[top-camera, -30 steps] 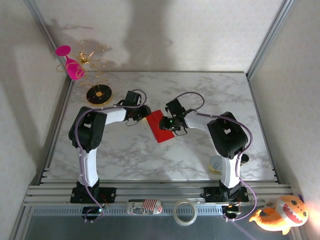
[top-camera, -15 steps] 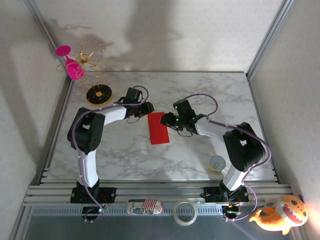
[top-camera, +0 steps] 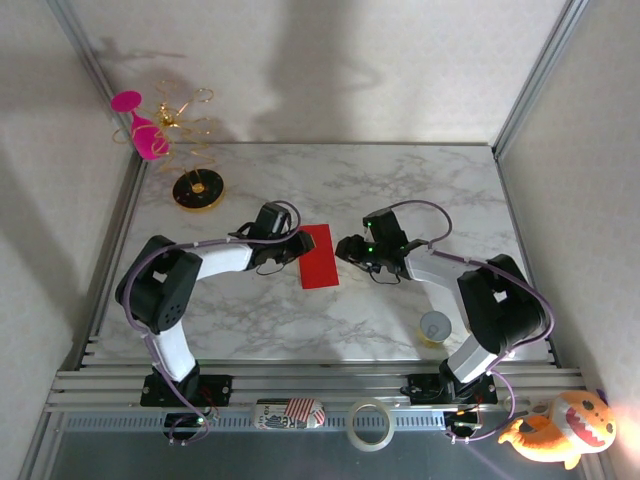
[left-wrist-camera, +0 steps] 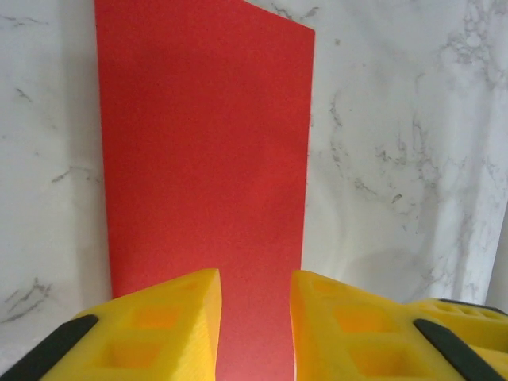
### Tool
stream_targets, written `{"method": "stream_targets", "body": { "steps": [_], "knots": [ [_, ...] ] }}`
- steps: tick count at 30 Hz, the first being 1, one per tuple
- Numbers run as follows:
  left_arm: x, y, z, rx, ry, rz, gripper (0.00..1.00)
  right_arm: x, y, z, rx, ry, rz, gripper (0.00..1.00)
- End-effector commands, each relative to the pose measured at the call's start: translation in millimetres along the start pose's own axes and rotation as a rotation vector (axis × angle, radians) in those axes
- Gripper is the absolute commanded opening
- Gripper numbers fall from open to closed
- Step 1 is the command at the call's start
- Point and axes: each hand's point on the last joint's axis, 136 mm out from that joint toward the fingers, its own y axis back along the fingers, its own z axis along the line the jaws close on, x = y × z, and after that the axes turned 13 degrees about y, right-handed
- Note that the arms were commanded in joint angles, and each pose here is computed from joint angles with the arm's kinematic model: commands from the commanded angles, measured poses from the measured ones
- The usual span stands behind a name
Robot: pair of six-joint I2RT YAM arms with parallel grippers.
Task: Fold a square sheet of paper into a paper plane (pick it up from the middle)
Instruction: Rotate the square sheet of paper at the center of the table, then fold the triangle a second time at the center of the table.
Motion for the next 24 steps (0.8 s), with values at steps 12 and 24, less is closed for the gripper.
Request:
{"method": "stream_targets", "body": {
  "steps": [12, 24],
  "knots": [
    [-9.0, -19.1, 33.9, -0.082, 0.071, -0.058, 0.23, 27.2, -14.5, -12.7, 0.015, -0.052, 0.122, 0.42],
    [0.5, -22.6, 62.2, -0.142, 0.099, -0.042, 0.23, 43.8, -23.5, -5.2, -0.009, -0.042, 0.201, 0.39]
  ]
}}
